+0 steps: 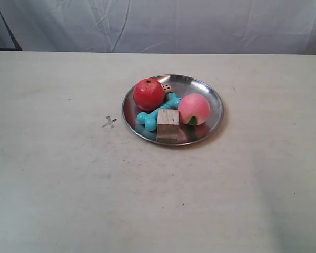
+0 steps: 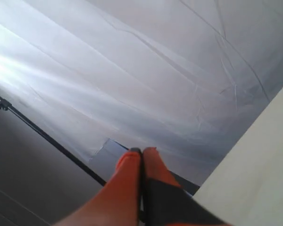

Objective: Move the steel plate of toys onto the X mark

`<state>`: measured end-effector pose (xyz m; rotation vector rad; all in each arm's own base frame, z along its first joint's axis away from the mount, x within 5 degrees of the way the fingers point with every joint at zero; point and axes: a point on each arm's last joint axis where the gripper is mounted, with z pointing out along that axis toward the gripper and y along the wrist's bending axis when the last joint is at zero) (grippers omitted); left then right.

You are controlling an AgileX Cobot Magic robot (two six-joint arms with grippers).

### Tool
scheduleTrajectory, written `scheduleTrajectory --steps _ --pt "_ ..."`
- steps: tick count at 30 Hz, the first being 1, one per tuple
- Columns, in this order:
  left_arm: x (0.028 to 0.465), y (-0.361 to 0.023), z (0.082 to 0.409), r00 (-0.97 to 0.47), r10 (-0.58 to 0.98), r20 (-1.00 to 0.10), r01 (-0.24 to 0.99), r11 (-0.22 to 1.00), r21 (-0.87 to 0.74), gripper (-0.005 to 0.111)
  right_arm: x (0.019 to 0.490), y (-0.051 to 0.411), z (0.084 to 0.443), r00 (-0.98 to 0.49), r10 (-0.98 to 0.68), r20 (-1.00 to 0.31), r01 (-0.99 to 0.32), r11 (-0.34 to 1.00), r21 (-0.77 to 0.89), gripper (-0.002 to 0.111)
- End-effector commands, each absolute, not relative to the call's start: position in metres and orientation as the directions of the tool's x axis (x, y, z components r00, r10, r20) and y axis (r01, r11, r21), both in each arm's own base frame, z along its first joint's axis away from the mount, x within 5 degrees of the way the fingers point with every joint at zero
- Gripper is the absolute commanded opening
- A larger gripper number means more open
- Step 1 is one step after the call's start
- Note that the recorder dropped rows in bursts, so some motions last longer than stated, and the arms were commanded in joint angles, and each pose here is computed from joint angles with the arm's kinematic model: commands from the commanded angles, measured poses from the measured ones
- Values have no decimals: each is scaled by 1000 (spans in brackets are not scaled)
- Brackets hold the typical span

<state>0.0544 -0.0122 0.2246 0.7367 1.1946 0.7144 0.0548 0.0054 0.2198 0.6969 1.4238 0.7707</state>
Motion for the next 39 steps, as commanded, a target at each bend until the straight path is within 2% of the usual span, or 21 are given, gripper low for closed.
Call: scheduleTrajectory --steps 1,3,6,9,10,12,14,17,20,24,28,31,34,36,39 --pt "51 -20 230 320 787 -527 -105 583 806 0 54 9 216 -58 784 -619 -41 617 786 -1" --pt "49 -24 235 398 725 -561 -97 642 760 0 54 12 212 -106 763 -637 -33 638 769 -1" --pt "42 -28 246 535 381 -754 46 878 476 0 54 13 210 -130 742 -657 -26 660 751 -1" --pt "33 -29 260 660 155 -735 129 941 314 0 54 13 210 -129 730 -671 -23 675 738 -1" --pt "29 -25 266 692 24 -721 172 965 197 0 54 12 210 -128 722 -679 -22 683 730 -1" --pt "28 -13 273 678 -233 -697 255 964 -75 0 54 12 209 -127 708 -695 -19 699 715 -1" --pt "28 -3 288 641 -367 -674 267 930 -252 0 54 11 210 -111 697 -708 -18 711 703 -1" --pt "38 -2 309 536 -366 -761 213 931 -297 0 54 8 213 -64 681 -729 -19 730 684 -1" --pt "58 -3 335 470 -380 -797 219 925 -312 0 54 2 220 32 681 -731 -28 732 681 -1" --pt "113 -3 358 306 -416 -857 190 908 -373 0 59 -6 227 133 701 -701 -4 707 707 -1" --pt "180 -7 351 87 -410 -908 167 904 -392 0 70 -11 241 153 670 -727 41 730 682 -1" --pt "221 -13 338 -51 -411 -910 189 891 -413 0 85 -10 255 89 584 -807 82 803 590 -1" --pt "249 -19 325 -170 -406 -898 207 876 -436 0 111 -10 268 -39 494 -869 126 865 486 -1" --pt "266 -21 317 -229 -398 -888 202 873 -443 0 133 -9 276 -145 470 -871 147 880 451 -1" --pt "284 -22 301 -307 -332 -892 204 892 -402 0 171 -6 278 -349 480 -805 195 877 438 -1"
